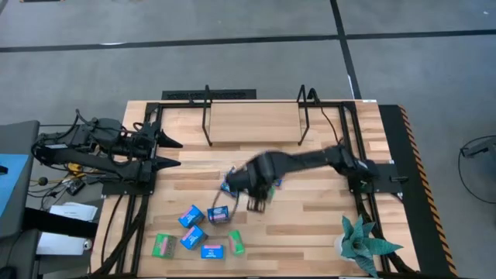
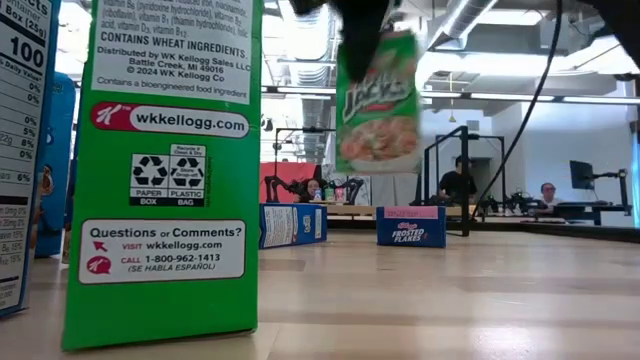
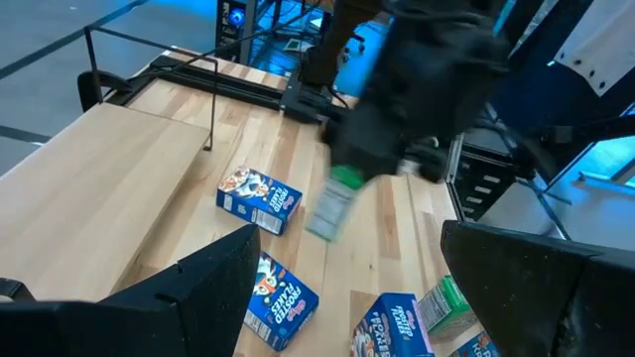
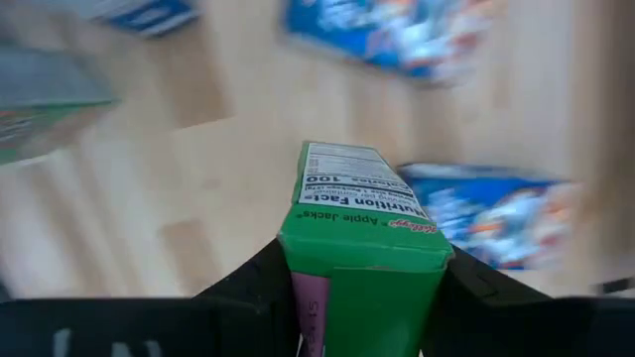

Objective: Stack cereal on shelf
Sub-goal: Put the right green cereal box on the shelf

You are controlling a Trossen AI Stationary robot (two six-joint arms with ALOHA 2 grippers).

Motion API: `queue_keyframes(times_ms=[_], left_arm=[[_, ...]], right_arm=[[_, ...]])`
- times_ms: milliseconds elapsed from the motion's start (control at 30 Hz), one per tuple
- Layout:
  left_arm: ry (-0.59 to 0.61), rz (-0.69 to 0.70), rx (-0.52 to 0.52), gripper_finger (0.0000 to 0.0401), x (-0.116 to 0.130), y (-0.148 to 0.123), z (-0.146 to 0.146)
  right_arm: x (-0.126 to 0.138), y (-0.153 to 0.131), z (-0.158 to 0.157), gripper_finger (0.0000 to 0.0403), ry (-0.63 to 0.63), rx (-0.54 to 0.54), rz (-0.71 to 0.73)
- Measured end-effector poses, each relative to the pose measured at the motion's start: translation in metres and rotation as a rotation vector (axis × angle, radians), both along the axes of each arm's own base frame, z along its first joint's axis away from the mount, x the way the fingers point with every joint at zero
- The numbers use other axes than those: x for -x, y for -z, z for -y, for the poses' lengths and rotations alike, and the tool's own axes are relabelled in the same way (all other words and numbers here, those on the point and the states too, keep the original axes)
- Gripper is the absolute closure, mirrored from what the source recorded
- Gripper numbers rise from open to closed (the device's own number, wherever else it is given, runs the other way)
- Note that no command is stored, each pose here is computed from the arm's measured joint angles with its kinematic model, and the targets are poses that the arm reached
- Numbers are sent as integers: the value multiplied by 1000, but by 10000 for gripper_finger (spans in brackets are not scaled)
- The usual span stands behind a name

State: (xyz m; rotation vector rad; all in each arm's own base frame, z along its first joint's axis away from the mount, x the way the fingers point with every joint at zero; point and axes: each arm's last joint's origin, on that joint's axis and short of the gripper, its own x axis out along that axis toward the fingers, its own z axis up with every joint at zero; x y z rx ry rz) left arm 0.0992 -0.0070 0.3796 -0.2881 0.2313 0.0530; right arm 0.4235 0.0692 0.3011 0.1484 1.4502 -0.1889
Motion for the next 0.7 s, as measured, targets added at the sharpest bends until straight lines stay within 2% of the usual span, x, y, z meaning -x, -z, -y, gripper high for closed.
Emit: queue_keyframes(times_ms=[333, 700], left_arm=[[-64, 2, -13, 96, 0, 0, -2], [-144, 4, -32, 96, 0, 0, -4]], right_arm=[[-12, -4, 90, 238, -72, 61, 79], [-27, -12, 160, 238, -106, 193, 292]])
